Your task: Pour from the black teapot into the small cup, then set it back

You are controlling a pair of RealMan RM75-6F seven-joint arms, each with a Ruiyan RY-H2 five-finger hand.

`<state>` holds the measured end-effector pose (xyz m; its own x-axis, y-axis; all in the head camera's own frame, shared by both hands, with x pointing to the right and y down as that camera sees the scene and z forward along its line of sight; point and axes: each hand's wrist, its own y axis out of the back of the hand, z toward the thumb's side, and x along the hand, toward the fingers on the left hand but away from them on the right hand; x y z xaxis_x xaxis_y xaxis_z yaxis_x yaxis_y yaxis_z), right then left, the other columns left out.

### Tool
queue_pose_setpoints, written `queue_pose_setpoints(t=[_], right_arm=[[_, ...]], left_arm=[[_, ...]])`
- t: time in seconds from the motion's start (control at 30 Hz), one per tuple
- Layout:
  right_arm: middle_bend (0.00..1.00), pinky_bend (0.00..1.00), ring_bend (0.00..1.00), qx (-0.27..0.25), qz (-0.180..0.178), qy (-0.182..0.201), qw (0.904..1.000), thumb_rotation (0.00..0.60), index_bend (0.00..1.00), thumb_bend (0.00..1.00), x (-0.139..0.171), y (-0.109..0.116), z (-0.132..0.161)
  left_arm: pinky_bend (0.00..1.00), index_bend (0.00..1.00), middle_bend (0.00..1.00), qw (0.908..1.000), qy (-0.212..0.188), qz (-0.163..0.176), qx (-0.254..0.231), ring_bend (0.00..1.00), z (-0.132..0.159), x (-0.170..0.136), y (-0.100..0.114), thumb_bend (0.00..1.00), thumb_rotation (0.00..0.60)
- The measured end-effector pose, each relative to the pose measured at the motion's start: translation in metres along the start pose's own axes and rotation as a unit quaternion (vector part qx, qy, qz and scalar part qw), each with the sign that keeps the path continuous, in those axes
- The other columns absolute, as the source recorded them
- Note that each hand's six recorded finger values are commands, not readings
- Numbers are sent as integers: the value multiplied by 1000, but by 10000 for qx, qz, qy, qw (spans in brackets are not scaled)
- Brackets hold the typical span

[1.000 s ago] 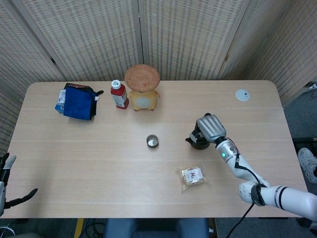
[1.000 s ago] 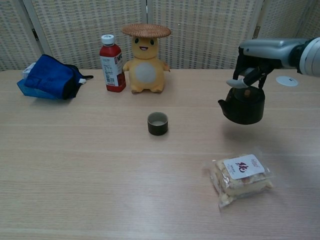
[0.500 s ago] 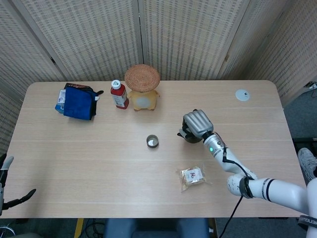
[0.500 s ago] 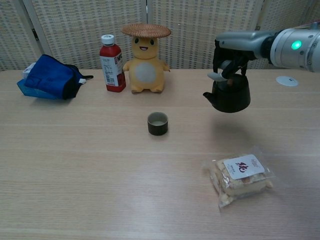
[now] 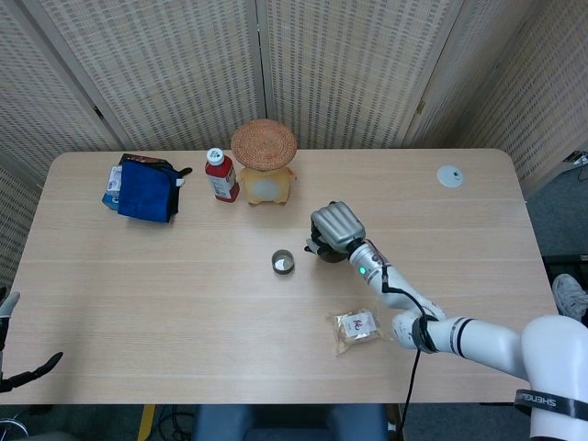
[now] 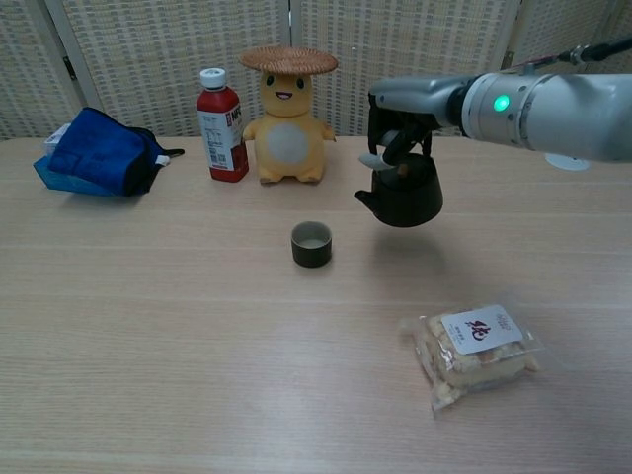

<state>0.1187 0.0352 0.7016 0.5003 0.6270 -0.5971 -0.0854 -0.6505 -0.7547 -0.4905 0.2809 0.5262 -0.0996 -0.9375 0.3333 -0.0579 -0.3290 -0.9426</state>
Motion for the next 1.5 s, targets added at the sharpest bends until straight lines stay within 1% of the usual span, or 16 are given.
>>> queue_pose_setpoints(t=[0.2, 0.57, 1.03, 1.5], right_arm=[[1000, 387, 951, 191, 49, 196, 9996, 488, 996, 451, -14, -2, 19], [1000, 387, 951, 866, 92, 490, 9950, 491, 996, 451, -33, 3, 46], [1000, 393, 951, 1599, 87, 680, 9847, 497, 996, 451, -39, 7, 68], [1000, 397, 951, 2096, 132, 786, 9745, 504, 996, 451, -39, 4, 79]], left_arm=[[0, 0, 0, 10000, -12, -49, 18, 0, 2, -1, -1, 49, 362], [0, 0, 0, 10000, 46, -32, 42, 0, 0, -5, -1, 50, 363], [0, 0, 0, 10000, 68, -25, 54, 0, -1, -7, -2, 49, 363], [0, 0, 0, 9999, 114, -25, 60, 0, -4, -10, -4, 50, 362]])
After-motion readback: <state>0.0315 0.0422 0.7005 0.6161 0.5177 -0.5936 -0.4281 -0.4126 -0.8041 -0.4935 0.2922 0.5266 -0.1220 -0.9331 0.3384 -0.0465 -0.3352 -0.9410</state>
